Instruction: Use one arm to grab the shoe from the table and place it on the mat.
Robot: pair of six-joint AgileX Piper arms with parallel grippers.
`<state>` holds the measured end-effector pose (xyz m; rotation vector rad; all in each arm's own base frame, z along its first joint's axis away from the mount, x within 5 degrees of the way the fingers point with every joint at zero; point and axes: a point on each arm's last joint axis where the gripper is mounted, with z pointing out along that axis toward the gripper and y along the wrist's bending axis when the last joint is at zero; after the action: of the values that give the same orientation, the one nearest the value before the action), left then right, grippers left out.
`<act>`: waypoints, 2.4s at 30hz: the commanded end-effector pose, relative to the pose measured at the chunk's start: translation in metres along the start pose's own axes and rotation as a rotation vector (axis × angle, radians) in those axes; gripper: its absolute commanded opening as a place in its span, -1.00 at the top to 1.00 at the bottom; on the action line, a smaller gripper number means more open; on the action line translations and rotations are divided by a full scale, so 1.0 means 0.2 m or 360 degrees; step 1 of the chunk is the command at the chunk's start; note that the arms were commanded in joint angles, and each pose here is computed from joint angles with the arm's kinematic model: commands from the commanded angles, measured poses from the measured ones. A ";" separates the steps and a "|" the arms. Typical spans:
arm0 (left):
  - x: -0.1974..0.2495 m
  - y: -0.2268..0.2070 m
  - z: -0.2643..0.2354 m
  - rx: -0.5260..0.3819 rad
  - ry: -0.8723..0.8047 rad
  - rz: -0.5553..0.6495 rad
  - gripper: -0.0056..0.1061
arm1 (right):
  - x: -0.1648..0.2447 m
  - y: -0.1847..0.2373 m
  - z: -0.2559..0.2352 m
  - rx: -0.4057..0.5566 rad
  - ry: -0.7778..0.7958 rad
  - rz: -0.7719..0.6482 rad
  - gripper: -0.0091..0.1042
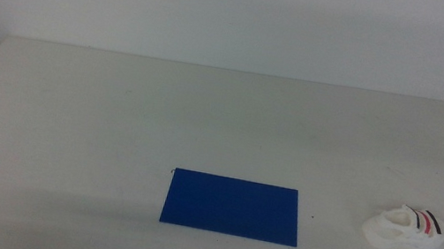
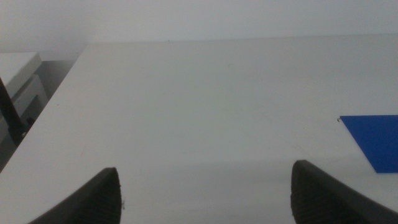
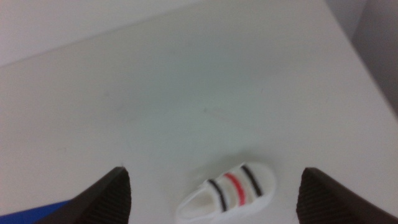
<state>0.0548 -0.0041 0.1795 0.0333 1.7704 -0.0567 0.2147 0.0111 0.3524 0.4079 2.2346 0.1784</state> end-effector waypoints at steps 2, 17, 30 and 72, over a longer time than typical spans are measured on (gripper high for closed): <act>-0.03 0.00 0.00 0.0000 -0.0138 -0.0017 -0.78 | -0.10 0.09 0.02 -0.0008 -0.0007 0.0070 -0.75; -0.03 0.00 0.00 0.0000 -0.0138 -0.0017 -0.78 | -0.02 0.23 0.45 0.0437 0.0489 0.0847 -0.75; -0.03 0.00 0.00 0.0000 -0.0138 -0.0017 -0.78 | -0.04 0.22 0.46 0.0476 0.0433 0.0846 -0.75; -0.03 0.00 0.00 0.0000 -0.0138 -0.0017 -0.78 | 0.23 0.19 0.98 0.0961 0.0582 0.1489 -0.72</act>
<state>0.0548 -0.0041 0.1795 0.0341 1.7704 -0.0560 0.3418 0.0620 0.1830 1.9086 2.2753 -0.0068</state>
